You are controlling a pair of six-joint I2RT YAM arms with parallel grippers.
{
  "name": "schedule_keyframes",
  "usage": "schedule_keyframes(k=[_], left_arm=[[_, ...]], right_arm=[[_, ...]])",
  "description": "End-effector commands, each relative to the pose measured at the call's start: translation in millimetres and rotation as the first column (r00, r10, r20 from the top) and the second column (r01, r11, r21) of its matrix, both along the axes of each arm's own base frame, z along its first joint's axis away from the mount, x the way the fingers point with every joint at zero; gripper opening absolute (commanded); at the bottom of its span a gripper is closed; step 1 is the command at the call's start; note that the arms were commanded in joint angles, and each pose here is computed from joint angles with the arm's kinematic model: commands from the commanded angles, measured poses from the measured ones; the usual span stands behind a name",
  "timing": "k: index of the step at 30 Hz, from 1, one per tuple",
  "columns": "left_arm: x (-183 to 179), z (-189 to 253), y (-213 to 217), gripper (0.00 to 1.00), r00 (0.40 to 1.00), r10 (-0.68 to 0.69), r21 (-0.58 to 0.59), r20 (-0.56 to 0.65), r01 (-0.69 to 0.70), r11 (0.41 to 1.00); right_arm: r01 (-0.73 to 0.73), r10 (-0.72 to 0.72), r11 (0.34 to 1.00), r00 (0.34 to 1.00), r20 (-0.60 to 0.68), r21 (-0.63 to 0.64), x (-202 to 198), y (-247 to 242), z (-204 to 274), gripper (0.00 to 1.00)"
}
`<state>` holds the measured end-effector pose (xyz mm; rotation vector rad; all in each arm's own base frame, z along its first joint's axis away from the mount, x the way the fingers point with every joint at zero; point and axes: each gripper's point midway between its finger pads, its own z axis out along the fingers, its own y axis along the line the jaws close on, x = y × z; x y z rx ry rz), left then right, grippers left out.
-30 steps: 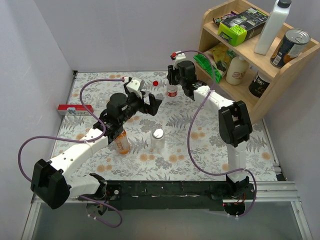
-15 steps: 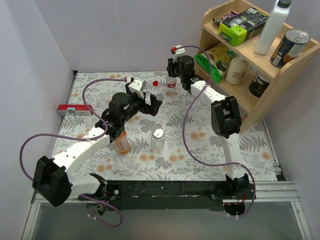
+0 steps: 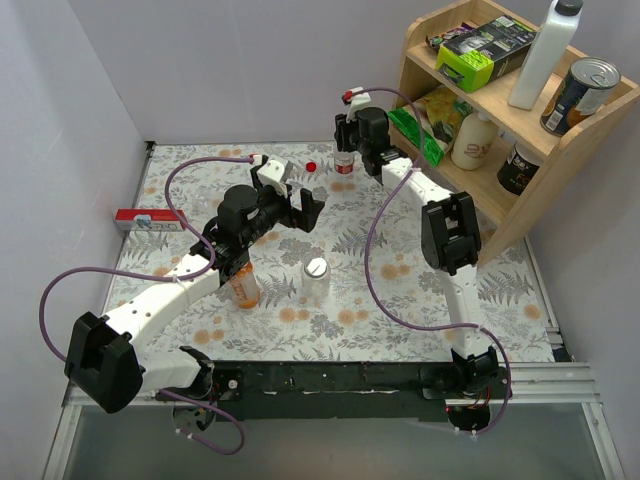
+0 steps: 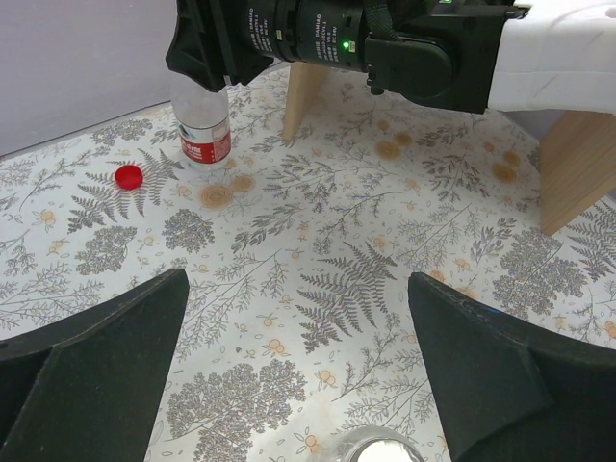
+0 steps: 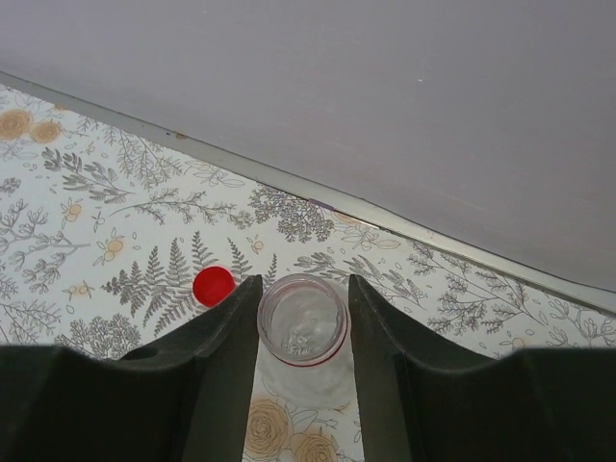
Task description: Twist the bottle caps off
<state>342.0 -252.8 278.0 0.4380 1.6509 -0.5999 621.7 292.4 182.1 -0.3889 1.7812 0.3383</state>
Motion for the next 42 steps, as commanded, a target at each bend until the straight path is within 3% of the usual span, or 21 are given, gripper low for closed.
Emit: schedule_keyframes(k=[1,10,20,28,38,40,41,42], left_arm=[[1.0,15.7,-0.6,0.98,0.999,-0.002,-0.012,0.04,0.002,1.0],[0.9,15.3,-0.8,0.98,0.999,-0.004,-0.012,0.04,0.004,1.0],[0.0,16.6,-1.0,0.98,0.999,-0.005,-0.014,0.043,0.006,1.0],[-0.5,15.8,-3.0,0.98,0.999,-0.011,-0.034,0.031,0.012,0.999],[-3.0,11.8,-11.7,0.98,0.998,-0.057,-0.097,-0.01,0.055,0.994],[-0.9,11.0,-11.4,0.98,0.997,-0.068,-0.113,-0.024,0.065,0.991],[0.6,9.6,-10.4,0.98,0.997,-0.068,-0.116,-0.034,0.063,0.991],[3.3,10.7,-8.0,0.98,0.996,-0.067,-0.134,-0.05,0.06,0.989]], right_arm=[[0.006,-0.008,1.0,0.996,0.087,0.03,13.2,-1.1,34.6,0.5],[0.012,-0.015,0.999,0.996,0.09,0.034,17.6,-3.6,35.9,0.73],[0.001,-0.005,0.999,0.995,0.097,0.039,18.1,-6.8,44.6,0.83],[-0.07,0.056,0.995,0.984,0.168,0.076,-2.6,-3.6,101.8,0.89],[-0.114,0.086,0.989,0.964,0.253,0.097,-77.6,-6.7,191.5,0.9],[-0.131,0.113,0.988,0.974,0.194,0.081,-100.0,-0.8,176.1,0.89],[-0.126,0.102,0.987,0.972,0.211,0.104,-118.3,-6.6,197.5,0.89],[-0.123,0.109,0.988,0.983,0.146,0.089,-131.0,-6.8,172.1,0.88]])
